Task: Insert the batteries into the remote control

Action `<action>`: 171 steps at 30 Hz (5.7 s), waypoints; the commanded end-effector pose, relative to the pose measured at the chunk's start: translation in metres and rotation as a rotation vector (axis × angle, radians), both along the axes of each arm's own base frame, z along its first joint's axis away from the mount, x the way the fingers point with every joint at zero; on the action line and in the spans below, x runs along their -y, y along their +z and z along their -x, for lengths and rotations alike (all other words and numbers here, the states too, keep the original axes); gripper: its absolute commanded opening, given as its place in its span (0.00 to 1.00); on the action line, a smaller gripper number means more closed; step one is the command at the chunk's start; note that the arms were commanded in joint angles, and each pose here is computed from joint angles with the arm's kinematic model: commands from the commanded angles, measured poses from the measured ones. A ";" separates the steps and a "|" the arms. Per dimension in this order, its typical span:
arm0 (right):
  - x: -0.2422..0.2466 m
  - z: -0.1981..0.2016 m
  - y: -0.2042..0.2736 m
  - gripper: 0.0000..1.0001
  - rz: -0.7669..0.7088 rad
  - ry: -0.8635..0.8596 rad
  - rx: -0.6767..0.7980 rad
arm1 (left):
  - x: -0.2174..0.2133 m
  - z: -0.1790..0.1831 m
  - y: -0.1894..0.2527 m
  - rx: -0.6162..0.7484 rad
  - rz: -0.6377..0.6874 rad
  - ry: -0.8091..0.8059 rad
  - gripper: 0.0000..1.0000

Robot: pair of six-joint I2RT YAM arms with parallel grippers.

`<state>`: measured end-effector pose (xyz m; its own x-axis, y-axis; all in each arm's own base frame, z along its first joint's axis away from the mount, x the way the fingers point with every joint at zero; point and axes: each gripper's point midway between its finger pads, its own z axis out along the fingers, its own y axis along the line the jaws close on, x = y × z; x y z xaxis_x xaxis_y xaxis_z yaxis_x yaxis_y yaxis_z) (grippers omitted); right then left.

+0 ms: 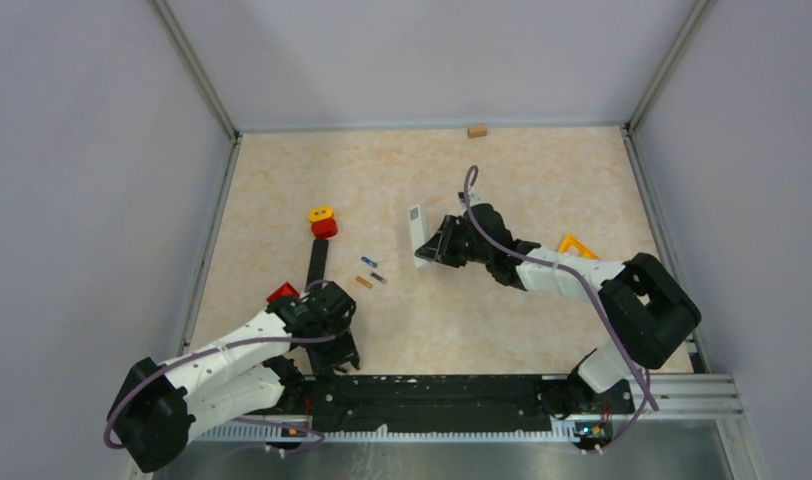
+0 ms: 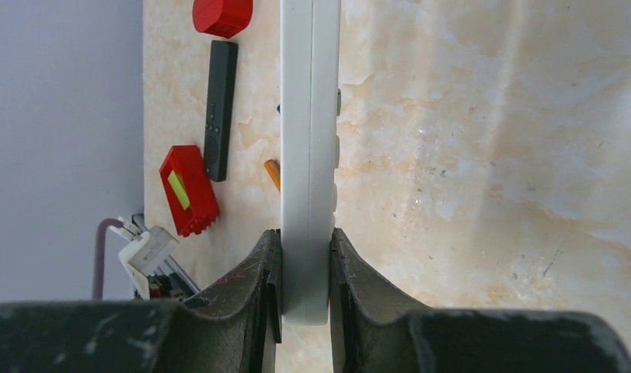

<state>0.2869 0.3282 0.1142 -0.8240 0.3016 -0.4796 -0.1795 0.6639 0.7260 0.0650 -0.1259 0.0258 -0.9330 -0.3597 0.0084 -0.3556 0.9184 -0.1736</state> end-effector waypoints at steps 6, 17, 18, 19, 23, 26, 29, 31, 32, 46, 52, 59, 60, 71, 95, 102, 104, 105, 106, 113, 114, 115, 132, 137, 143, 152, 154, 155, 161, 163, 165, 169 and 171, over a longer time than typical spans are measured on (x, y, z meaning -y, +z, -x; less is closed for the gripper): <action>0.003 -0.009 0.014 0.00 -0.022 -0.017 0.033 | 0.011 -0.012 -0.015 0.074 0.063 0.091 0.51; 0.004 -0.006 0.010 0.00 -0.019 -0.017 0.022 | -0.003 -0.026 -0.014 0.141 -0.027 0.112 0.36; 0.004 -0.006 0.011 0.00 -0.020 -0.016 0.023 | -0.005 -0.029 -0.013 0.153 -0.038 0.117 0.36; 0.004 -0.006 0.011 0.00 -0.021 -0.016 0.024 | -0.005 -0.032 -0.012 0.168 -0.046 0.121 0.38; 0.005 -0.006 0.011 0.00 -0.021 -0.018 0.024 | -0.004 -0.050 -0.005 0.225 -0.068 0.138 0.40; 0.006 -0.004 0.012 0.00 -0.021 -0.019 0.024 | -0.003 -0.052 -0.010 0.211 -0.092 0.128 0.34; 0.009 -0.004 0.013 0.00 -0.015 -0.029 0.030 | -0.003 -0.047 -0.017 0.179 -0.098 0.127 0.32; 0.011 -0.004 0.014 0.00 -0.012 -0.035 0.033 | -0.004 -0.045 -0.019 0.172 -0.097 0.128 0.29; 0.012 -0.004 0.014 0.00 -0.012 -0.038 0.033 | -0.004 -0.045 -0.019 0.173 -0.097 0.128 0.26; 0.023 -0.008 0.019 0.00 0.018 -0.075 0.052 | 0.016 -0.152 0.030 0.440 -0.056 0.111 0.00; 0.027 -0.007 0.022 0.00 0.026 -0.081 0.057 | -0.008 -0.206 0.022 0.430 -0.151 0.134 0.00; 0.034 -0.008 0.026 0.00 0.040 -0.092 0.073 | -0.014 -0.229 0.016 0.395 -0.208 0.103 0.14; 0.033 -0.008 0.027 0.00 0.041 -0.083 0.081 | -0.015 -0.230 0.016 0.394 -0.214 0.105 0.18; 0.029 -0.002 0.054 0.00 0.027 0.007 0.172 | -0.009 -0.254 0.068 0.521 -0.168 0.080 0.59; 0.006 0.084 0.243 0.00 -0.502 0.395 0.362 | 0.128 -0.180 0.333 1.063 0.966 -0.488 0.97; 0.001 0.096 0.253 0.00 -0.552 0.485 0.372 | 0.137 -0.163 0.364 0.988 1.153 -0.492 0.76; 0.001 0.098 0.255 0.00 -0.567 0.495 0.388 | 0.137 -0.158 0.369 0.982 1.188 -0.491 0.73; 0.001 0.100 0.255 0.00 -0.573 0.509 0.390 | 0.137 -0.157 0.370 0.982 1.202 -0.477 0.71; 0.000 0.101 0.255 0.00 -0.579 0.522 0.388 | 0.137 -0.158 0.369 0.980 1.208 -0.472 0.67; -0.003 0.105 0.258 0.00 -0.587 0.561 0.354 | 0.141 -0.162 0.369 0.972 1.219 -0.506 0.23; -0.003 0.104 0.257 0.00 -0.585 0.558 0.346 | 0.141 -0.162 0.367 0.974 1.220 -0.512 0.16; -0.003 0.103 0.257 0.00 -0.584 0.552 0.341 | 0.142 -0.163 0.366 0.980 1.221 -0.514 0.09; 0.023 0.028 0.245 0.84 -0.695 -0.038 0.330 | 0.133 -0.232 0.371 1.141 1.160 -0.151 0.00; 0.009 0.029 0.255 0.83 -0.773 0.001 0.331 | 0.134 -0.234 0.369 1.121 1.178 -0.131 0.00; -0.006 0.024 0.249 0.72 -0.791 0.028 0.262 | 0.133 -0.233 0.368 1.101 1.198 -0.111 0.00; -0.007 0.022 0.252 0.72 -0.829 0.029 0.288 | 0.132 -0.229 0.369 1.094 1.206 -0.102 0.00; -0.006 0.022 0.253 0.74 -0.837 0.021 0.290 | 0.131 -0.229 0.368 1.096 1.208 -0.094 0.00; -0.005 0.021 0.252 0.75 -0.838 0.013 0.285 | 0.131 -0.230 0.368 1.098 1.207 -0.090 0.00; -0.005 0.011 0.231 0.56 -0.767 -0.058 0.193 | 0.129 -0.231 0.370 1.119 1.211 -0.072 0.00; -0.004 0.010 0.226 0.51 -0.749 -0.067 0.185 | 0.127 -0.232 0.371 1.130 1.205 -0.065 0.00; -0.005 0.008 0.215 0.44 -0.693 -0.079 0.155 | 0.127 -0.232 0.373 1.140 1.205 -0.062 0.00; 0.000 0.012 0.199 0.36 -0.653 -0.087 0.140 | 0.126 -0.232 0.381 1.162 1.212 -0.062 0.00; 0.003 0.015 0.193 0.35 -0.643 -0.092 0.142 | 0.124 -0.233 0.384 1.172 1.212 -0.058 0.00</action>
